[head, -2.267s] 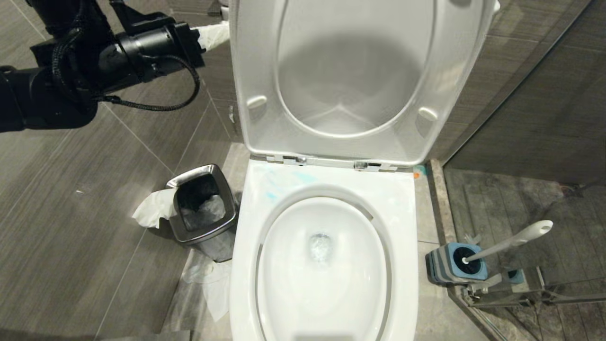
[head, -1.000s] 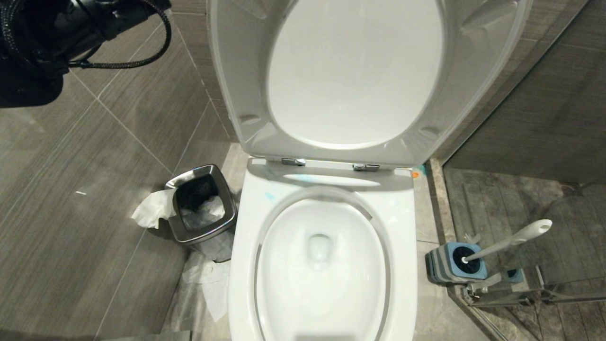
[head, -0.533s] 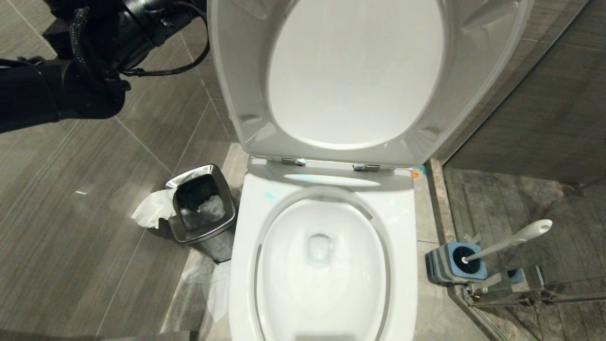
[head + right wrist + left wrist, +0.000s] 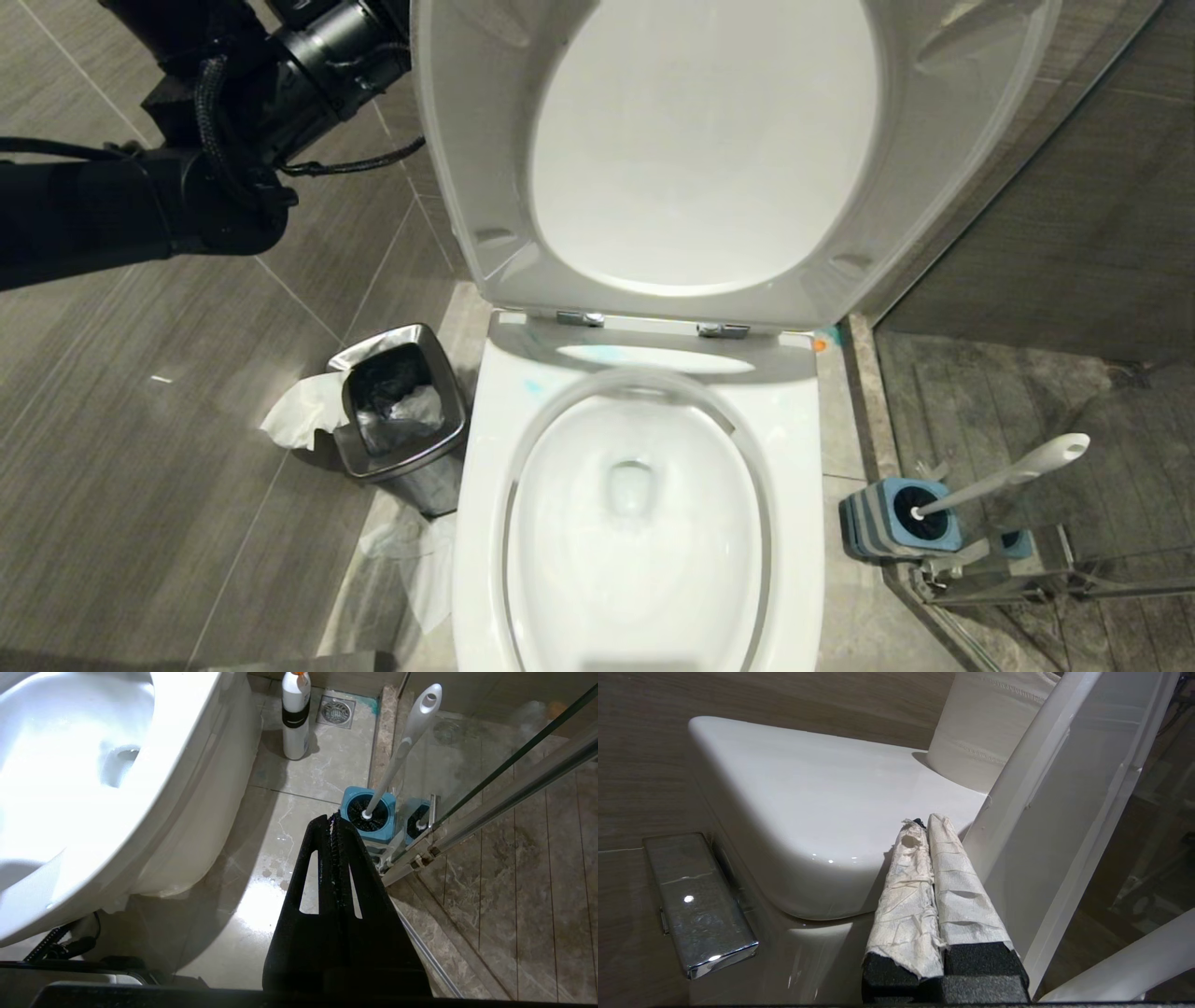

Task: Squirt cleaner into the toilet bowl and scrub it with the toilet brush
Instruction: Close the toilet lid

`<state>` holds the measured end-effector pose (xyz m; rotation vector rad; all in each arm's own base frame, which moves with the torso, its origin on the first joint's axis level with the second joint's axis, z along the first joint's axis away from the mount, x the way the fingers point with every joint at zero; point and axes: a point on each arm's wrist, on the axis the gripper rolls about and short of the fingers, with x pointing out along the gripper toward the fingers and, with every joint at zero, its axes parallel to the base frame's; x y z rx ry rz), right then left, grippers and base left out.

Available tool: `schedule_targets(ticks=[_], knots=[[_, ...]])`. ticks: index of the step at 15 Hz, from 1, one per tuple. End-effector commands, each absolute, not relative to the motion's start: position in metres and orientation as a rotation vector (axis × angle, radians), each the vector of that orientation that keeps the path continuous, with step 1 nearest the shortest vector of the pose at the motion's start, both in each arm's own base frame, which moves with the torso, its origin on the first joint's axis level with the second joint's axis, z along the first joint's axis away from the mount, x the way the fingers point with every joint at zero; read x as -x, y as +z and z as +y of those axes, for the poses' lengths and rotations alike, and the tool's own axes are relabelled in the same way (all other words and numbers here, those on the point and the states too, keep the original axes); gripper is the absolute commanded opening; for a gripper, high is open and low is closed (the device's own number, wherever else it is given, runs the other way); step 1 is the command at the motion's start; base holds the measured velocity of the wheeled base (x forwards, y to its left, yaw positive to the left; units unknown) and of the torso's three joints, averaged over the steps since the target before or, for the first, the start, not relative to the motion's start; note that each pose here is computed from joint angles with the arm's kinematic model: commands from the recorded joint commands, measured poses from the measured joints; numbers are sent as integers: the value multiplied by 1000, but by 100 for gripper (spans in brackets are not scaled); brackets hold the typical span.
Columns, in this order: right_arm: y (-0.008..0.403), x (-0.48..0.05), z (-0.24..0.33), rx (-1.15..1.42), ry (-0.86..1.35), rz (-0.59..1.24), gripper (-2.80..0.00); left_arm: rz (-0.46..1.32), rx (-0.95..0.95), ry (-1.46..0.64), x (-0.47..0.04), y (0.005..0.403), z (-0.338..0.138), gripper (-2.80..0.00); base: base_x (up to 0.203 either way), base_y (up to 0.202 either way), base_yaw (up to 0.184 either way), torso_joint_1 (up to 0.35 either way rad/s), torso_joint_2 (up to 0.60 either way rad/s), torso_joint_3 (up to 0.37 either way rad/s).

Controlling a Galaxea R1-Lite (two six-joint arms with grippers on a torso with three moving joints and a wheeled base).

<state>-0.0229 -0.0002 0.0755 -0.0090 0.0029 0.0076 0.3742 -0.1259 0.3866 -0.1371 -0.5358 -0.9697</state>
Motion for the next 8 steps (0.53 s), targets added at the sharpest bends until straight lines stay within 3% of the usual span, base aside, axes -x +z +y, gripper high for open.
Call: schedule_targets(ticks=[1, 8], knots=[[75, 23, 0, 9, 8, 5, -280, -498, 175, -988, -379, 382, -125, -280, 0, 0, 0, 0, 0, 0], [75, 23, 0, 9, 8, 5, -280, -315, 382, -1250, -365, 397, -104, -280, 0, 0, 0, 0, 0, 0]])
